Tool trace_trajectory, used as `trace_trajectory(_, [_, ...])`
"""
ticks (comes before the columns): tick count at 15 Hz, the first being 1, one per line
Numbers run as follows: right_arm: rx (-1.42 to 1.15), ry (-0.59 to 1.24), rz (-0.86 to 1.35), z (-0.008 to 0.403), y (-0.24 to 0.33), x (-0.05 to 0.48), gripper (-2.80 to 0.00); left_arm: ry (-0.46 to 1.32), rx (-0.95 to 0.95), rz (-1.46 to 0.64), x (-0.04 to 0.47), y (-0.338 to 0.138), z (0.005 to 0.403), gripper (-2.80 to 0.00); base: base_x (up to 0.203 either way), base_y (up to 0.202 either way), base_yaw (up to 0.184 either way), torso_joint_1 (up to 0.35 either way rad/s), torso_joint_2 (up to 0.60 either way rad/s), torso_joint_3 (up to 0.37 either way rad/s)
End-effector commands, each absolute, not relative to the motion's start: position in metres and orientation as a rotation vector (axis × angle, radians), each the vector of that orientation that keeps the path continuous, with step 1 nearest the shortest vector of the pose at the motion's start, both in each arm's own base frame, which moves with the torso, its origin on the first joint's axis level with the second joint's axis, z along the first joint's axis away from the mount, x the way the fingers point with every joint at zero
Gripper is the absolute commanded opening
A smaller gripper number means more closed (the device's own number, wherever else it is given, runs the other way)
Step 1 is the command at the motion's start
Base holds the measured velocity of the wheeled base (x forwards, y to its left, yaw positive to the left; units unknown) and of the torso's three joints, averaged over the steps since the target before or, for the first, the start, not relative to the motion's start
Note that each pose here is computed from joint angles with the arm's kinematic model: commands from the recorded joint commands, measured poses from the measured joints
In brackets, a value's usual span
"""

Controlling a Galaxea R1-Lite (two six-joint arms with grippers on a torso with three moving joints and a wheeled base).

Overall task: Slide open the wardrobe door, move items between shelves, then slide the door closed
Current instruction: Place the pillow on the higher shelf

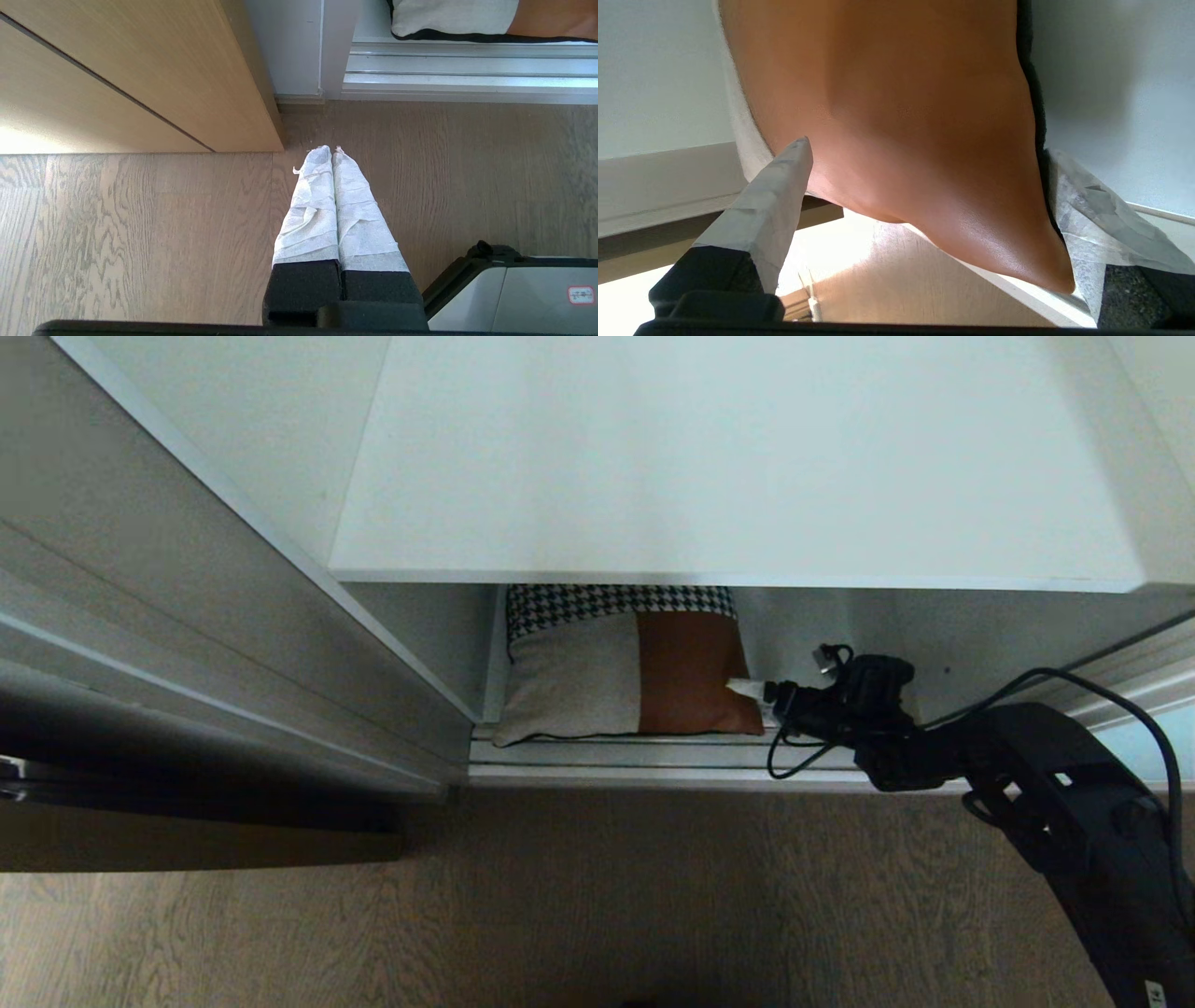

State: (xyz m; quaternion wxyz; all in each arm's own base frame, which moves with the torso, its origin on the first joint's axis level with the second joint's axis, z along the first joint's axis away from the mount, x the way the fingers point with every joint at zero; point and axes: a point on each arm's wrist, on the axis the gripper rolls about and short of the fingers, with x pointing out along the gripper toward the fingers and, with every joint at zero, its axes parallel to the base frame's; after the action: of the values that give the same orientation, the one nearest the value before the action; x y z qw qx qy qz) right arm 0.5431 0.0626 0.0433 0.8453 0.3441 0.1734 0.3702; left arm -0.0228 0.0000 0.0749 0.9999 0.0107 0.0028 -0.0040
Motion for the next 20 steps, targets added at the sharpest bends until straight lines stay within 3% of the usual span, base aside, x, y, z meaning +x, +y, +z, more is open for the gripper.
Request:
trace_trajectory(1, [0.743,0.365,0.795,0.054,0.063,0.541,0.00,0.008,0.021,-0.008,-0.023,0.000,0.074,-2.80,0.000,0.000,0.000,0.000,0.00,0.000])
trace_trajectory(20, [0.755,0.471,0.850,0.022,0.097,0.526,0.00,0.008,0.021,-0.008,-0.023,0.000,0.074,-2.80,0.000,0.000,0.000,0.000,0.00,0.000])
